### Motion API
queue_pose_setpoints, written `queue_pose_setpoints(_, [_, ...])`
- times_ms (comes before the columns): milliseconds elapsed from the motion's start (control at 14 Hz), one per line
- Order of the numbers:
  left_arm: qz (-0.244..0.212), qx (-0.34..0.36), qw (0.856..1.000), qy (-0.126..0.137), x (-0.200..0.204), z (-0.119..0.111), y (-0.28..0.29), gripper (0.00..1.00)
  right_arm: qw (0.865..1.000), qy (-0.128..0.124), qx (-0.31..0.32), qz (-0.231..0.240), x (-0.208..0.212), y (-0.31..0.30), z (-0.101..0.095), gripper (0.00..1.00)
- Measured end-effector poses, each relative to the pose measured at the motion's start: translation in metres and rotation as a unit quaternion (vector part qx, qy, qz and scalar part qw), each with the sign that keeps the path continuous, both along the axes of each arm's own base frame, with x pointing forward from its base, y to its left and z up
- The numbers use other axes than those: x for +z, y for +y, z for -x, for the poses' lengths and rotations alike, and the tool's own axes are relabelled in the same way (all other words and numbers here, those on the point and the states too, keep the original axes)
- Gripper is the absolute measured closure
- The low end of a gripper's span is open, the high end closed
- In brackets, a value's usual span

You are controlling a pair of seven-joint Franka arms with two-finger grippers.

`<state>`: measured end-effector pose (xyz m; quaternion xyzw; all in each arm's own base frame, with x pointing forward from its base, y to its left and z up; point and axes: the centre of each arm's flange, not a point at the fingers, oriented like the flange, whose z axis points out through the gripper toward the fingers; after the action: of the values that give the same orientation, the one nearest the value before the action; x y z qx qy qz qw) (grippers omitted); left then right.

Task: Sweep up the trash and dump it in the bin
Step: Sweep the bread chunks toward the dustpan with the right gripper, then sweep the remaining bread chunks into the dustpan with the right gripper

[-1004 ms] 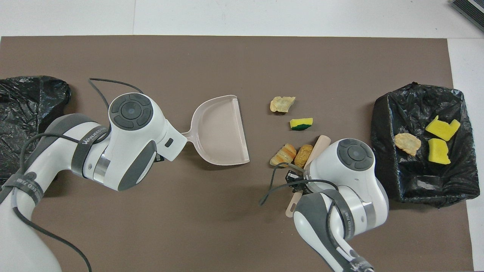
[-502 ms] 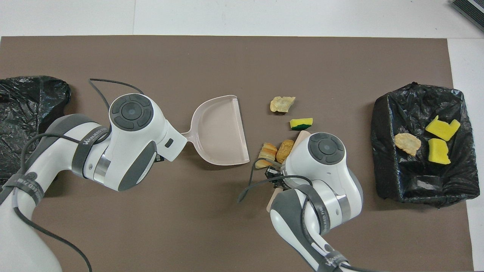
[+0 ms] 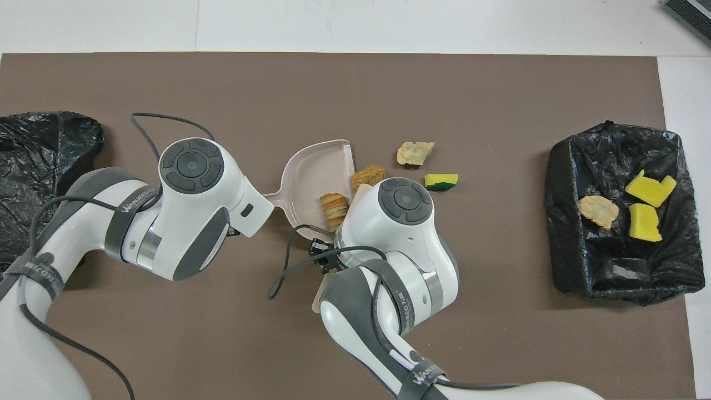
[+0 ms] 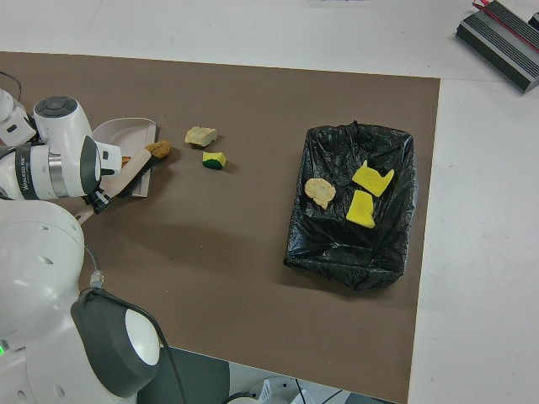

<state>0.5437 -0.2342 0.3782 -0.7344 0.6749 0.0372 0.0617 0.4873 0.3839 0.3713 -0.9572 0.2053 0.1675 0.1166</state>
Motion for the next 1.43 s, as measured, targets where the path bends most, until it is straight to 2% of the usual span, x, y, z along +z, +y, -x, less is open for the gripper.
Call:
queue_pose_setpoints(143, [0.000, 0.001, 1.000, 0.000, 0.000, 0.000, 0.001, 0.67, 1.000, 0.011, 0.004, 0.010, 0.014, -0.023, -0.014, 0.74])
queue_pose_setpoints(215, [0.000, 0.002, 1.000, 0.000, -0.001, -0.001, 0.002, 0.67, 1.000, 0.008, 0.012, 0.022, 0.022, -0.040, -0.021, 0.74])
queue_pose_setpoints(502, [-0.001, 0.007, 1.000, 0.002, -0.002, -0.003, 0.009, 0.67, 0.991, -0.021, 0.073, 0.112, 0.040, -0.109, -0.041, 0.74])
queue_pose_setpoints(788, [-0.002, 0.013, 1.000, 0.003, -0.003, -0.003, 0.011, 0.67, 0.969, -0.049, 0.172, 0.172, 0.033, -0.182, -0.069, 0.74])
queue_pose_setpoints(1004, [-0.003, 0.020, 1.000, 0.004, -0.004, -0.003, 0.012, 0.67, 0.943, -0.043, 0.263, 0.201, 0.025, -0.251, -0.088, 0.74])
queue_pose_setpoints(1147, [-0.006, 0.033, 0.999, 0.008, -0.005, -0.001, 0.013, 0.67, 0.928, -0.031, 0.300, 0.219, 0.013, -0.281, -0.096, 0.74])
queue_pose_setpoints(1434, [-0.011, 0.064, 0.998, 0.013, -0.007, 0.001, 0.014, 0.67, 0.910, -0.005, 0.354, 0.217, -0.026, -0.257, -0.096, 0.74])
